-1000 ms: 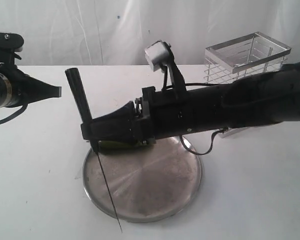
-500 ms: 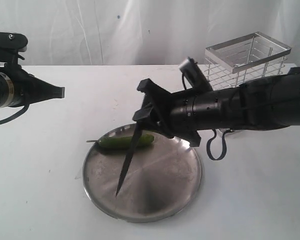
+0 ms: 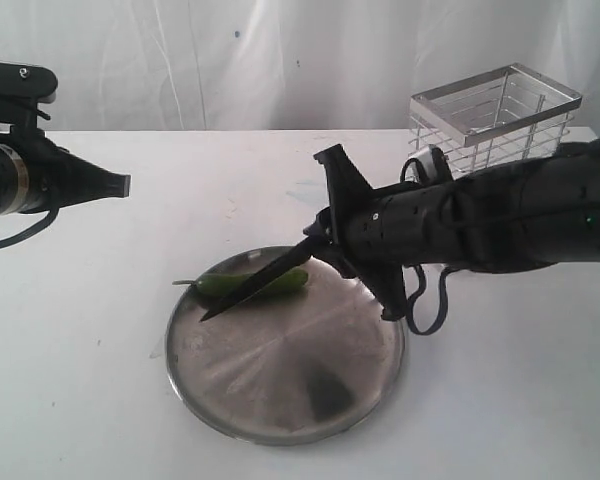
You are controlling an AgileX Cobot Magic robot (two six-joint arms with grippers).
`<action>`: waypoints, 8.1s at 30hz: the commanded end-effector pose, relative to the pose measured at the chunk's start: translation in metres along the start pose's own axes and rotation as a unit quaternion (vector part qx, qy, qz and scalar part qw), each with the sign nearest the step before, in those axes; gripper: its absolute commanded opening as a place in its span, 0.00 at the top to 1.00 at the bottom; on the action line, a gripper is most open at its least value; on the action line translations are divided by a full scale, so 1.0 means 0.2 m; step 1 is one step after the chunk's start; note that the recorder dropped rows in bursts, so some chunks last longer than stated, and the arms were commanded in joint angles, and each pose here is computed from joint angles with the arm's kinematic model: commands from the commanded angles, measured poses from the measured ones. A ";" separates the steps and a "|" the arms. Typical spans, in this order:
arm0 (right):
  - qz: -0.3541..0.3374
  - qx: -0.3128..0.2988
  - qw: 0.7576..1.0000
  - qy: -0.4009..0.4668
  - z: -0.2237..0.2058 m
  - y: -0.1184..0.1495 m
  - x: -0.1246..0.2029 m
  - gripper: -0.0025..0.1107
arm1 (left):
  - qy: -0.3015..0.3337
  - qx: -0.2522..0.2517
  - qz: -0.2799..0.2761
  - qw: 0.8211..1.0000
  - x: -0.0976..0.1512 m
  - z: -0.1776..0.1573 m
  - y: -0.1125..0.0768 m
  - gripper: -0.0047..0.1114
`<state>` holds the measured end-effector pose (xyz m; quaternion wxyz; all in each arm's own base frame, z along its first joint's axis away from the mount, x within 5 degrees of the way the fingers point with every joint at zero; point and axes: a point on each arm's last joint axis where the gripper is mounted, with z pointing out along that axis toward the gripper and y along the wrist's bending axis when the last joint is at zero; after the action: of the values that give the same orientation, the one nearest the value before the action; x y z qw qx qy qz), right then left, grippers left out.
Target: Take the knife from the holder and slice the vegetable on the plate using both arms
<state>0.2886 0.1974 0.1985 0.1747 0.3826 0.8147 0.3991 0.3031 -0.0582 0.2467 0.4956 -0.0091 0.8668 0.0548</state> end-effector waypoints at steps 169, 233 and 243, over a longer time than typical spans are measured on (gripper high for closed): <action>-0.927 0.126 0.201 0.290 0.40 -0.07 -0.13 0.64 | 0.020 0.004 0.013 1.000 0.02 0.18 -0.07 0.96; -0.184 -0.136 0.881 0.414 0.03 -0.23 -0.09 0.98 | -0.084 0.454 -0.158 0.873 0.01 0.43 -0.34 0.96; -0.200 -0.062 0.901 0.380 0.13 -0.35 -0.13 0.98 | -0.025 0.449 -0.245 0.859 0.25 0.66 -0.20 0.96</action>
<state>0.2866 0.1658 0.1303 -0.0518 0.0230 0.8509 0.5223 0.3949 -0.0810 0.1305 0.4574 -0.0116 0.7602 -0.4612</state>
